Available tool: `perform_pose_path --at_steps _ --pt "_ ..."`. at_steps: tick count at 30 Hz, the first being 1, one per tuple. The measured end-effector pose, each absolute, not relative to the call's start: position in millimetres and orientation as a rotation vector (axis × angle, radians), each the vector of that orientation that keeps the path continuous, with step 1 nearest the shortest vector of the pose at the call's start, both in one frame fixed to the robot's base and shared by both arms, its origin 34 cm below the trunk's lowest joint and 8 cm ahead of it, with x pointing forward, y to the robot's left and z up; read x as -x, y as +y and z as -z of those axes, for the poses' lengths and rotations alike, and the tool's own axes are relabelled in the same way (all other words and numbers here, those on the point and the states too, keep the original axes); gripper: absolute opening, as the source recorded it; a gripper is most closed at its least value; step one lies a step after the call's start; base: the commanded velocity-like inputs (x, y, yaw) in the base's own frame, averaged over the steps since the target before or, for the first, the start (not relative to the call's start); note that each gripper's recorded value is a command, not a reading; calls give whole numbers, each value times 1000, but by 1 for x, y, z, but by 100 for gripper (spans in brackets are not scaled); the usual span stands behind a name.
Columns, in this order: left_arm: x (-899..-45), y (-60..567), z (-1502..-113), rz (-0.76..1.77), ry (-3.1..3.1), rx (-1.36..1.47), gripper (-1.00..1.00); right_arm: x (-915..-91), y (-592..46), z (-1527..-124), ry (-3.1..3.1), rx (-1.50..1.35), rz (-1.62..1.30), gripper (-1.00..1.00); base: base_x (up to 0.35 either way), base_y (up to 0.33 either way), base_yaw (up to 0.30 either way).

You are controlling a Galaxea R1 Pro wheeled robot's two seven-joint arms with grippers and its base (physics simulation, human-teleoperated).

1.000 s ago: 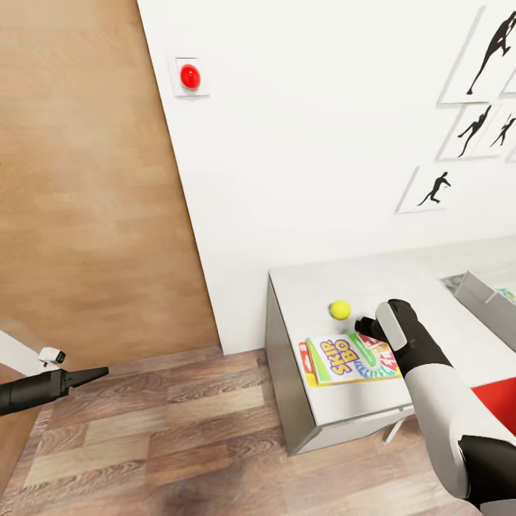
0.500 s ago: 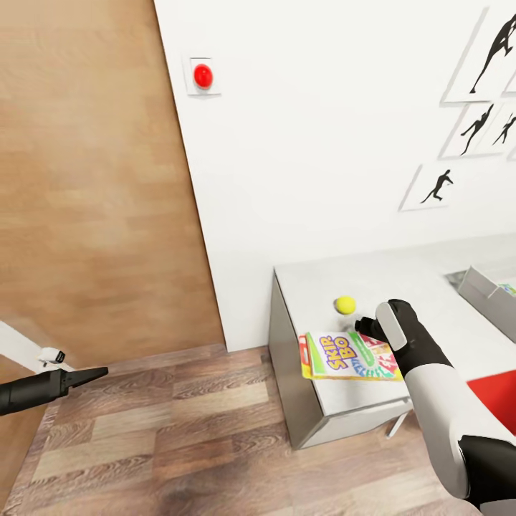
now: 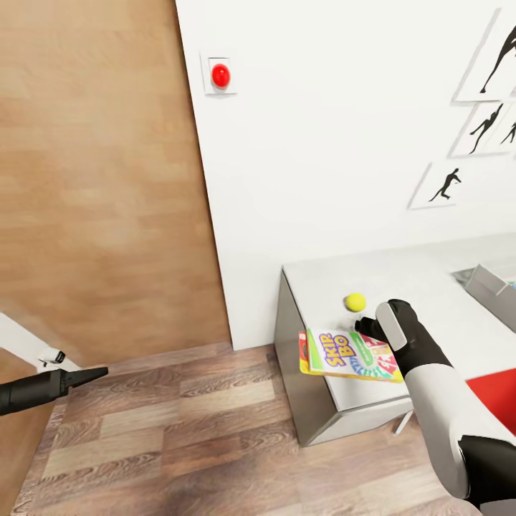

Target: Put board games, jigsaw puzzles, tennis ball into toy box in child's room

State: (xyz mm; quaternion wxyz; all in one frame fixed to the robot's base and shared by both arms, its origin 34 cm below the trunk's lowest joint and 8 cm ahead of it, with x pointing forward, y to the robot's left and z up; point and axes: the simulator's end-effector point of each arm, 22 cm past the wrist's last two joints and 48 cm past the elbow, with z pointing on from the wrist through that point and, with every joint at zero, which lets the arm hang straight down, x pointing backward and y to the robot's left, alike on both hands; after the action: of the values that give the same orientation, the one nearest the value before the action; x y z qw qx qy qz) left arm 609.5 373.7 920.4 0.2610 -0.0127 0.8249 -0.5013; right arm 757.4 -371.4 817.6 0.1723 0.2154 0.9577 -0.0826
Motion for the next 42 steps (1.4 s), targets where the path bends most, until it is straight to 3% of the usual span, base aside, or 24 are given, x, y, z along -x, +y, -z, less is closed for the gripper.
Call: perform_pose_path --at_steps 30,38,42 --pt "-609 371 -920 1362 2230 31 100 -773 -411 -889 2550 -576 -44 100 -2 4 0" --pt "-609 371 -920 1362 2230 31 100 -744 -422 -914 2407 -630 -264 100 0 0 0" --pt "-609 371 -920 1363 2229 31 100 -710 -390 -934 2293 -624 -609 100 0 0 0"
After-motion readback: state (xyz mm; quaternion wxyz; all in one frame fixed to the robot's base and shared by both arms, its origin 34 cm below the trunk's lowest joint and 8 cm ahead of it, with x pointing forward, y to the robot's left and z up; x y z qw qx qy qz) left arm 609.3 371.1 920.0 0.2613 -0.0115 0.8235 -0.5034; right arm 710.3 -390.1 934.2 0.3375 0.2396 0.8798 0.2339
